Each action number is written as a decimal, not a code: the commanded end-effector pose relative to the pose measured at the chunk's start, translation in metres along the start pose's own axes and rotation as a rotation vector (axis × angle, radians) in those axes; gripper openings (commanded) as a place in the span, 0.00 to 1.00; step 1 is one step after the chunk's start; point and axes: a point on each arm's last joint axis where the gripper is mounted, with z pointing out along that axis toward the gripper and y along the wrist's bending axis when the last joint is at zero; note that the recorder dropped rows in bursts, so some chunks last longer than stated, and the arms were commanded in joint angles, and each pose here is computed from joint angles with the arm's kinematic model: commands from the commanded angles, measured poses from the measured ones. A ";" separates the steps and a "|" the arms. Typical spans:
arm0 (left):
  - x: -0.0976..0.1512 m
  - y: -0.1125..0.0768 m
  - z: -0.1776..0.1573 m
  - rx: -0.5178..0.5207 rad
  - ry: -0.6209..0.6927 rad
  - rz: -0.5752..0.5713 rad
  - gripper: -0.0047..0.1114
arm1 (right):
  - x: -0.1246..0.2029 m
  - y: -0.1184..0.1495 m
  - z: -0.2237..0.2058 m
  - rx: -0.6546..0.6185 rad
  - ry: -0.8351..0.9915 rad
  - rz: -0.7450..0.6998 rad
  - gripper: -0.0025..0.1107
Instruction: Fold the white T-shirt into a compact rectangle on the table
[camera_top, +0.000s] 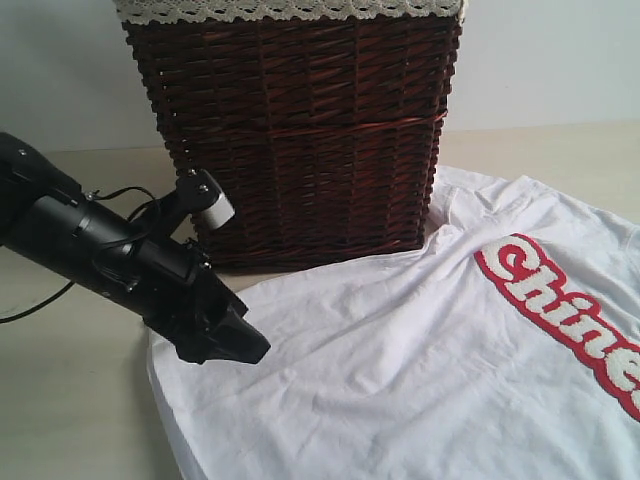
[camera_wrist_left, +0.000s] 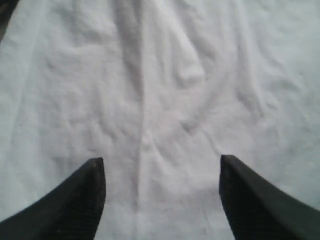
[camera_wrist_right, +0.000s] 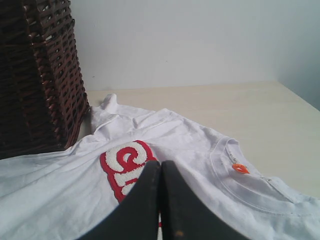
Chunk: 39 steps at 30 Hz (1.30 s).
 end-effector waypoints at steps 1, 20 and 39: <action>-0.008 -0.003 -0.001 0.017 -0.061 -0.056 0.58 | 0.001 0.000 0.000 0.004 -0.003 -0.010 0.02; 0.001 -0.003 0.009 -0.017 0.051 0.059 0.58 | 0.001 0.000 0.000 0.004 -0.003 -0.010 0.02; 0.031 0.006 0.029 0.039 0.275 0.057 0.04 | 0.001 0.000 0.000 0.004 -0.003 -0.010 0.02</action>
